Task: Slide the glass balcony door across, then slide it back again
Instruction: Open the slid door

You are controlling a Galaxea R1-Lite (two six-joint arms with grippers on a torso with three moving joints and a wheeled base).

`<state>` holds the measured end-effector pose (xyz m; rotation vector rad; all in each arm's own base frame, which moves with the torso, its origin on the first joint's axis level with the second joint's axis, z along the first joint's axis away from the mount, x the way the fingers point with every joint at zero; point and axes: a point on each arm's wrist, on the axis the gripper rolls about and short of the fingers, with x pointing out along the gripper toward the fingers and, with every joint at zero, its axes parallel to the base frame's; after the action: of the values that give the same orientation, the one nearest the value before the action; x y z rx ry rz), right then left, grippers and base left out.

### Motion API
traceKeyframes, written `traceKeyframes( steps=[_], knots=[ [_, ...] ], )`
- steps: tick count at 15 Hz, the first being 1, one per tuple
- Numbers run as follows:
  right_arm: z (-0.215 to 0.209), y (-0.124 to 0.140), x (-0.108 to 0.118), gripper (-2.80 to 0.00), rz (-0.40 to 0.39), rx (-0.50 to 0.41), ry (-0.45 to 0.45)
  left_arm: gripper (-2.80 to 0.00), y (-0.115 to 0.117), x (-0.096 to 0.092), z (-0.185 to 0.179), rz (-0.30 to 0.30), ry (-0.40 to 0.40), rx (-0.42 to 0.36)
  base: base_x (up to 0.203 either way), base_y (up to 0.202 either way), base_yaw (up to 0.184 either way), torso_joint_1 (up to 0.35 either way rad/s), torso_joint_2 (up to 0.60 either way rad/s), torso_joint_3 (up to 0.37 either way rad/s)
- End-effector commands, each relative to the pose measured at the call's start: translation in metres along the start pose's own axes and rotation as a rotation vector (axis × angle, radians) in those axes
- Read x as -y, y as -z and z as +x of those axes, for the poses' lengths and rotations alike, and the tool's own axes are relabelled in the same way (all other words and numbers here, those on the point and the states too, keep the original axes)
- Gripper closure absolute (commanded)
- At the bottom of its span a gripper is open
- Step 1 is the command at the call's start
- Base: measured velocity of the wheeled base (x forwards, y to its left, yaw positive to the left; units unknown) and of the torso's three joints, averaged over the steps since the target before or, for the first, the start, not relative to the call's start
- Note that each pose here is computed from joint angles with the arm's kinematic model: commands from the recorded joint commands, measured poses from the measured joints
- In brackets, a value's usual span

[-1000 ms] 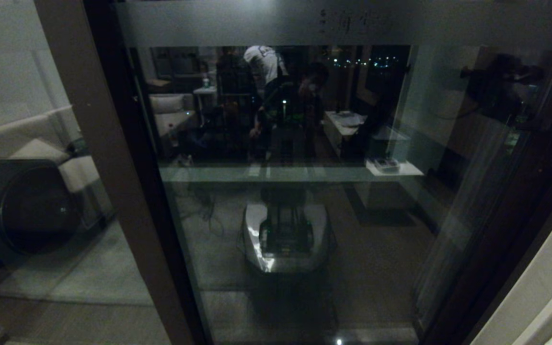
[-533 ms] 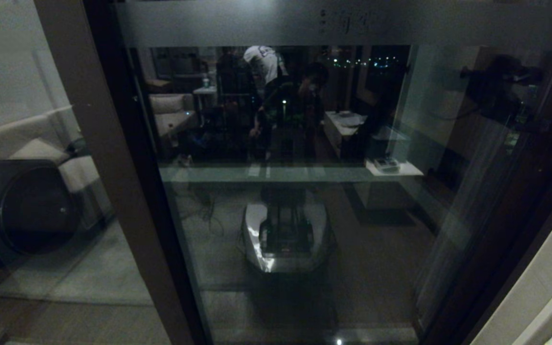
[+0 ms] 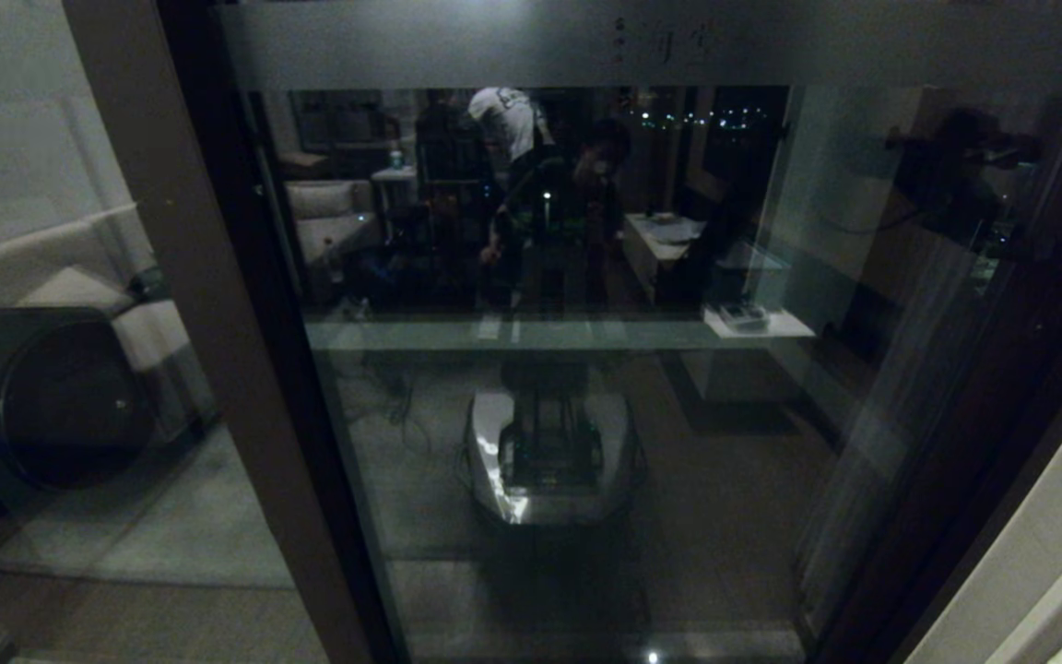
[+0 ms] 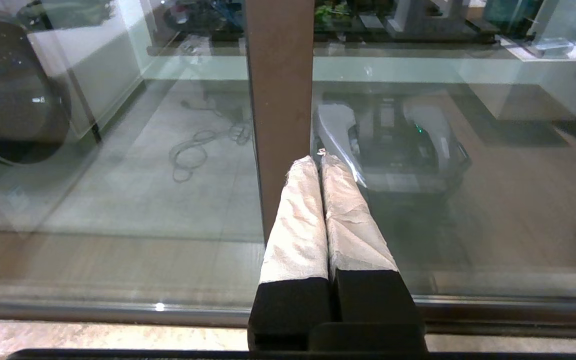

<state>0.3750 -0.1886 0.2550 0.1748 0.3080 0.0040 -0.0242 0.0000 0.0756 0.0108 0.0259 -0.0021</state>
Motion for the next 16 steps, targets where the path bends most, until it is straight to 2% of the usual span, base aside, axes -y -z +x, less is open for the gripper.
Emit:
traceKeyframes(
  steps=[1,16],
  knots=[
    [0.0004,0.0009,-0.0025,-2.80,-0.002,0.000,-0.014,0.00,0.0000,0.0000,0.0000,0.000,0.000,0.000,0.000,0.000,0.000,0.000,0.00,0.000],
    [0.0086,0.0068,-0.0104,-2.80,-0.004,-0.015,-0.040,0.00,0.0000,0.0000,0.0000,0.000,0.000,0.000,0.000,0.000,0.000,0.000,0.00,0.000]
  ],
)
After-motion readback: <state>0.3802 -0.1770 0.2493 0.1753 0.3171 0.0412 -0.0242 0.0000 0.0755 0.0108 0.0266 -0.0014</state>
